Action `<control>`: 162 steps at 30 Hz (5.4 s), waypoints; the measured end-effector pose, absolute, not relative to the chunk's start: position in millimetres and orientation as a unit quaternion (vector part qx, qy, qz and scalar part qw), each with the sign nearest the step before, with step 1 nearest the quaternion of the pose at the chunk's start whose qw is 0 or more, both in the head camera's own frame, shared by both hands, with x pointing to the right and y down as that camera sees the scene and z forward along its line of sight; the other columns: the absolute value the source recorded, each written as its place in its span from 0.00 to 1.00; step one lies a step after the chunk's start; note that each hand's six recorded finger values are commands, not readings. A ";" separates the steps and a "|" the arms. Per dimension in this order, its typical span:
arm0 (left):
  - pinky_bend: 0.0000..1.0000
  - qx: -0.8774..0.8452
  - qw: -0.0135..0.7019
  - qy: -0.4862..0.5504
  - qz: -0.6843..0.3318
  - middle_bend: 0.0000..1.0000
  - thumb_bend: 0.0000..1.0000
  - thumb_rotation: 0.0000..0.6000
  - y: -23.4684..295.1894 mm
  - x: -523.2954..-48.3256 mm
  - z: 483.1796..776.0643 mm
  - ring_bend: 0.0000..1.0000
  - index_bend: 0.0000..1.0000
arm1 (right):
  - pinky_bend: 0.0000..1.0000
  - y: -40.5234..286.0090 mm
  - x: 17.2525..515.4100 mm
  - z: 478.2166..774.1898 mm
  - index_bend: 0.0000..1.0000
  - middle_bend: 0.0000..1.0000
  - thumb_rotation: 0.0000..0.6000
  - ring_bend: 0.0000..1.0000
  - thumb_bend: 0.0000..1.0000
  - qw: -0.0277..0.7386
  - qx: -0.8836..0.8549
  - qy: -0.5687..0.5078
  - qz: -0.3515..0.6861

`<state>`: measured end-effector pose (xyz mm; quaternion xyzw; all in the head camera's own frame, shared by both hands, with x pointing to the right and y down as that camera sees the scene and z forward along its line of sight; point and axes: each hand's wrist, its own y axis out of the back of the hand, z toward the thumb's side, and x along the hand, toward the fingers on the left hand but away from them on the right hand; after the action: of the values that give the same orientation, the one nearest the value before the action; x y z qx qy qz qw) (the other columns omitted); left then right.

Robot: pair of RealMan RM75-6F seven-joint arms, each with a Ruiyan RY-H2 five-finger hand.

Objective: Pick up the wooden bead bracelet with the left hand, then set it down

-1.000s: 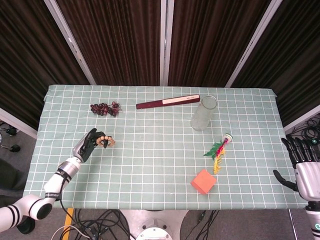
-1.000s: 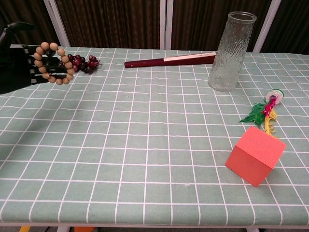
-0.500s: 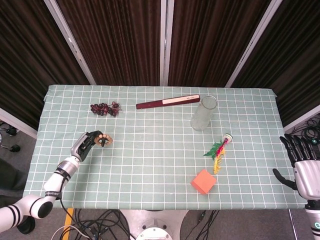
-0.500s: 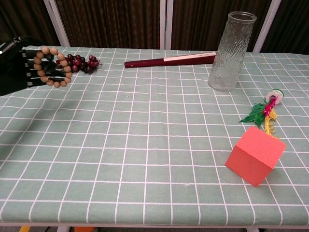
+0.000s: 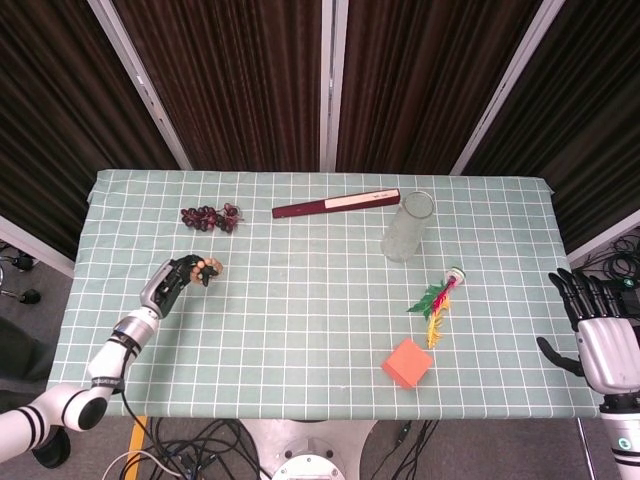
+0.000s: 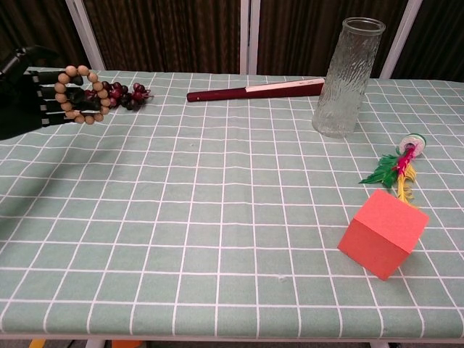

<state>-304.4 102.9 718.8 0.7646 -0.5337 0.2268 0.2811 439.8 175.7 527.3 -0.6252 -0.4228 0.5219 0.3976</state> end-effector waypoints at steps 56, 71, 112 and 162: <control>0.16 0.781 0.263 -0.520 0.225 0.65 0.50 0.47 103.5 -297.8 715.1 0.37 0.54 | 0.00 178.3 443.8 524.4 0.00 0.07 1.00 0.00 0.12 0.396 -0.621 -0.428 0.524; 0.16 0.777 0.270 -0.522 0.223 0.66 0.52 0.63 102.1 -298.0 717.2 0.37 0.54 | 0.00 178.5 443.9 522.6 0.00 0.07 1.00 0.00 0.12 0.398 -0.619 -0.430 0.524; 0.16 0.780 0.267 -0.523 0.218 0.56 0.47 0.34 100.3 -295.4 713.9 0.36 0.42 | 0.00 181.2 446.8 519.7 0.00 0.07 1.00 0.00 0.12 0.397 -0.618 -0.436 0.520; 0.17 0.779 0.258 -0.525 0.226 0.67 0.44 0.64 101.2 -293.8 714.9 0.39 0.55 | 0.00 183.7 450.7 518.7 0.00 0.07 1.00 0.00 0.12 0.395 -0.615 -0.440 0.522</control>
<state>-293.8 101.2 714.9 0.7790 -0.5252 0.2258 0.2577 450.7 183.7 518.7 -0.6150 -0.4400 0.5220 0.3946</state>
